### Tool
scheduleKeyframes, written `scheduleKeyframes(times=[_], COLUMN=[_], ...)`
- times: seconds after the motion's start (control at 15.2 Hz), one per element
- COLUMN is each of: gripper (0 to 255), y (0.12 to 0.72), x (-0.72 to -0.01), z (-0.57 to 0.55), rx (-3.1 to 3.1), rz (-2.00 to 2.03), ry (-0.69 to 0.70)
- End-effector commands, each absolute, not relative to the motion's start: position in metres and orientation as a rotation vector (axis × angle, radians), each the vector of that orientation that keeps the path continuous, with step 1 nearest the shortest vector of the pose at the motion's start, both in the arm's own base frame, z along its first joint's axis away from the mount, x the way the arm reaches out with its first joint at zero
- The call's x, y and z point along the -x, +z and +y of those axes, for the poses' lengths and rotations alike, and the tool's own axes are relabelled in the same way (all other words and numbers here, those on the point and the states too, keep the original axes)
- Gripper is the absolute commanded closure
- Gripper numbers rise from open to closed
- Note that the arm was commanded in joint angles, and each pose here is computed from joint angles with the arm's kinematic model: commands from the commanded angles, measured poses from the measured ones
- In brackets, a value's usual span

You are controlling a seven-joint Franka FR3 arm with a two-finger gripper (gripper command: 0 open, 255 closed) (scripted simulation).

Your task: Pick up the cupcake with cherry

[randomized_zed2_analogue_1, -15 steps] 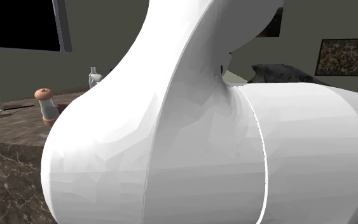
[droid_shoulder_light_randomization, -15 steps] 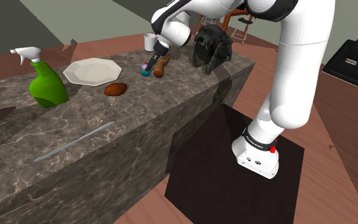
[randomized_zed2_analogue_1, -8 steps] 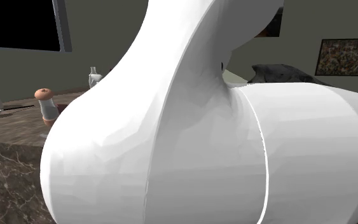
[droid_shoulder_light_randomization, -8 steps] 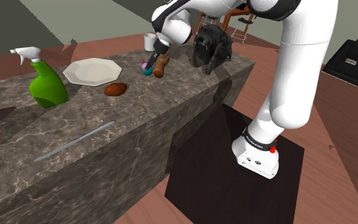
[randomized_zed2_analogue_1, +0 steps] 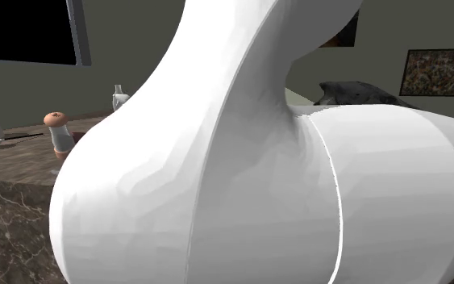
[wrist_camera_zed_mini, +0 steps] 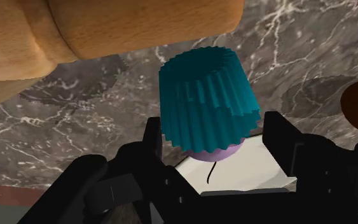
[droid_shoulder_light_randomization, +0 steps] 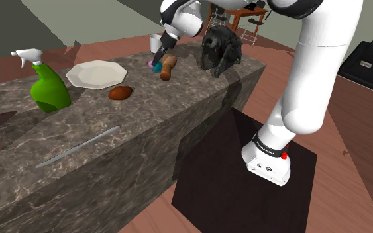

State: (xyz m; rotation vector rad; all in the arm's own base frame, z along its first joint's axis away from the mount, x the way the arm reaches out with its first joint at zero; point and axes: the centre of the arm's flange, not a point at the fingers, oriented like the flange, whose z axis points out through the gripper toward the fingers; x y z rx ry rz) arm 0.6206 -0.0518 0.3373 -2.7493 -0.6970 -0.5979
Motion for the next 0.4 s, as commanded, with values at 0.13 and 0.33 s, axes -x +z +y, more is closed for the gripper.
scheduleKeyframes(times=[0.13,0.33], gripper=[255,255], y=[0.359,0.365], x=[-0.620,-0.620], z=[-0.051,-0.051], rx=[2.749,2.749], rz=[-0.697,-0.697], ry=[-0.598,-0.598])
